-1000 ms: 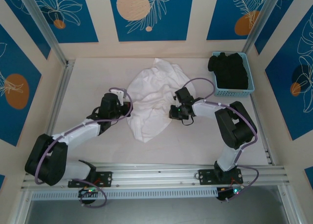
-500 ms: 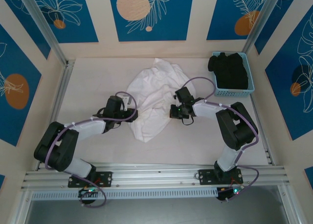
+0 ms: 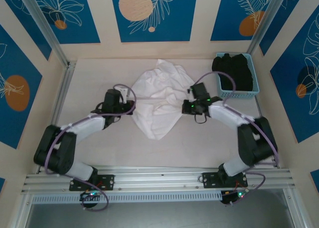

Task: Fold the inside-out t-shirt

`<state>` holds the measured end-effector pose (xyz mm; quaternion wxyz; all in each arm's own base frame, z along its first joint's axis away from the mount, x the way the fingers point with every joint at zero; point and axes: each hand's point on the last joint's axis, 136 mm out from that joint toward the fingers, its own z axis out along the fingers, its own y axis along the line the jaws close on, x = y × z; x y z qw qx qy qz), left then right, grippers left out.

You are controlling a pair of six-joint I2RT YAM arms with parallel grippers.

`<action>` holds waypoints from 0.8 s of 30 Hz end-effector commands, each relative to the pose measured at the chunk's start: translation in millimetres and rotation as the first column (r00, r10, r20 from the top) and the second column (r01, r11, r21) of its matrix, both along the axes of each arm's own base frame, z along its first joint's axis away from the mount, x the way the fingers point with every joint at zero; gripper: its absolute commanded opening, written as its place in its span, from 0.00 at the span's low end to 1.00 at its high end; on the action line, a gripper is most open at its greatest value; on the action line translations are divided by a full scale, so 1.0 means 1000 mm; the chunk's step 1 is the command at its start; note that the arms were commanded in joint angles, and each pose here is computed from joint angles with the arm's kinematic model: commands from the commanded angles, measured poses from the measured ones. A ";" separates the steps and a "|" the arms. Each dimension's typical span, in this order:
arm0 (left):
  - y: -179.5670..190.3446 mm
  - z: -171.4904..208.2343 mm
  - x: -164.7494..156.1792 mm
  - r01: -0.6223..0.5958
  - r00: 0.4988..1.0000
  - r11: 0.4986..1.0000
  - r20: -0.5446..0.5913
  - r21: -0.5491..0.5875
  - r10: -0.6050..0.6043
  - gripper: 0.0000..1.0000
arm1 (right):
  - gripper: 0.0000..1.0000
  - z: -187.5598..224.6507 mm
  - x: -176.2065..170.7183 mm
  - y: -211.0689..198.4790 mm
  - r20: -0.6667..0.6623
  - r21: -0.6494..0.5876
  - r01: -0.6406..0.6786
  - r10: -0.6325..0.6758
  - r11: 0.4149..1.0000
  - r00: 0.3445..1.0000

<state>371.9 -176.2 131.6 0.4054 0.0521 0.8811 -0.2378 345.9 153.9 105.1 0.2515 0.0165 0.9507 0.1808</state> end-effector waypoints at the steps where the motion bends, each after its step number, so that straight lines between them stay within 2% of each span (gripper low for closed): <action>1: 0.037 0.120 0.015 -0.143 0.956 0.985 0.245 -0.100 0.163 0.00 | 0.00 0.099 0.007 -0.047 0.232 -0.008 0.086 -0.082 0.996 0.969; 7: 0.100 0.283 -0.018 -0.298 0.792 0.935 0.497 -0.194 0.355 0.00 | 0.00 0.258 -0.019 -0.096 0.537 0.083 0.160 -0.180 0.984 0.824; 11: 0.120 0.350 -0.048 -0.342 0.707 0.920 0.593 -0.190 0.386 0.00 | 0.00 0.337 -0.049 -0.109 0.670 0.097 0.168 -0.189 0.981 0.718; 13: 0.122 0.364 -0.059 -0.341 0.695 0.921 0.609 -0.189 0.382 0.00 | 0.00 0.360 -0.063 -0.113 0.708 0.095 0.172 -0.188 0.981 0.681; 16: 0.122 0.363 -0.064 -0.331 0.702 0.927 0.611 -0.174 0.366 0.00 | 0.00 0.373 -0.077 -0.114 0.731 0.096 0.165 -0.182 0.982 0.657; 19: 0.118 0.349 -0.056 -0.330 0.727 0.933 0.591 -0.144 0.349 0.00 | 0.00 0.362 -0.072 -0.108 0.709 0.100 0.140 -0.169 0.985 0.684; 24: 0.103 0.329 -0.033 -0.285 0.777 0.951 0.552 -0.118 0.301 0.00 | 0.00 0.335 -0.045 -0.098 0.649 0.100 0.102 -0.142 0.990 0.747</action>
